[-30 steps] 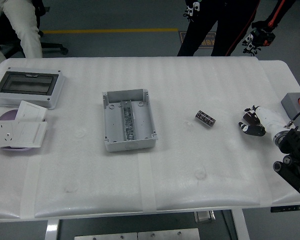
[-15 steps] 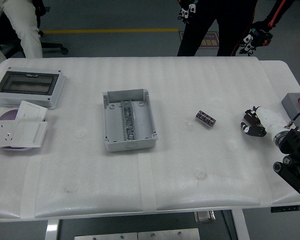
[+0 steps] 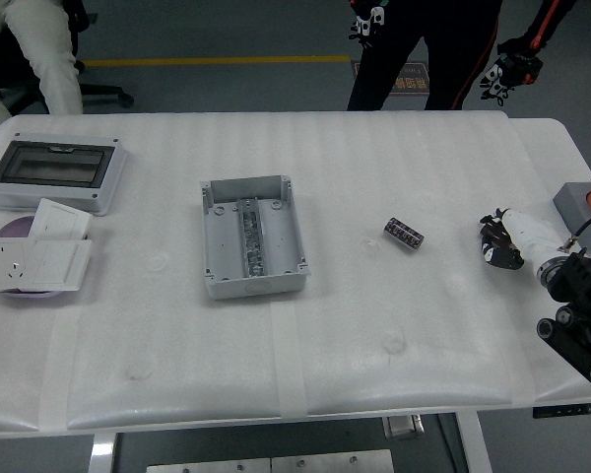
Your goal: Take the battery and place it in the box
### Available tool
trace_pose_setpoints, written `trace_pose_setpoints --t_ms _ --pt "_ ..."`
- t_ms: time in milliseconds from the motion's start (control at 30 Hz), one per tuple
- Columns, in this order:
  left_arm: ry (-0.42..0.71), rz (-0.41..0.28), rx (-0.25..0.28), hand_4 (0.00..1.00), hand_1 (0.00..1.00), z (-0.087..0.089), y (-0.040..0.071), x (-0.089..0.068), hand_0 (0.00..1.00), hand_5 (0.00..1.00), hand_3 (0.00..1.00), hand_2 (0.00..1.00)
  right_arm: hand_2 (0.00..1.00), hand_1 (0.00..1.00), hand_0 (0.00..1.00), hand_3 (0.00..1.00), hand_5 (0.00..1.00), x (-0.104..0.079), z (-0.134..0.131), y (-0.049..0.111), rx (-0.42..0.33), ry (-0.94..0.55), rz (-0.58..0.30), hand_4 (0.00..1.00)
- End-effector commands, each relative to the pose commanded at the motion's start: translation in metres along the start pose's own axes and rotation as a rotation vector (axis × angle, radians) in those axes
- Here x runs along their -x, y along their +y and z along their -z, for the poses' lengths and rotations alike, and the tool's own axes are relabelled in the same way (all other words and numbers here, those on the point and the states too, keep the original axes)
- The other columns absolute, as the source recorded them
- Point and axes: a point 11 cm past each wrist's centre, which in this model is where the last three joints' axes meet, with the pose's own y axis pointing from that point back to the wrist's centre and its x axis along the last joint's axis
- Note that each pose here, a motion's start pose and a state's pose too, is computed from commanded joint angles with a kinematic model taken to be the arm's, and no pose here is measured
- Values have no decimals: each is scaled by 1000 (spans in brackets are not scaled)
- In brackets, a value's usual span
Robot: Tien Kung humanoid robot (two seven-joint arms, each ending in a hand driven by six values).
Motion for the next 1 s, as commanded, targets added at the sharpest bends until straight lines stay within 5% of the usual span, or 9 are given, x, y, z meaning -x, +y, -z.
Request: trace_pose_setpoints --t_ms 233,500,800,1000 --pt "0 1 1 2 563 0 -1 1 398 2 395 470 555 507 684 659 2 -19 49 7 -128 -62 -56 247" --pt "-1 3 -4 2 563 0 -1 2 398 2 397 481 553 496 676 661 2 -34 139 32 -362 -123 -78 210" --pt "3 15 -27 2 562 3 -1 4 401 2 398 490 555 489 673 664 2 -19 240 88 -685 -259 22 165" --pt "2 22 -46 2 562 6 -2 5 401 2 398 491 591 536 718 680 2 -1 271 101 -763 -288 64 145"
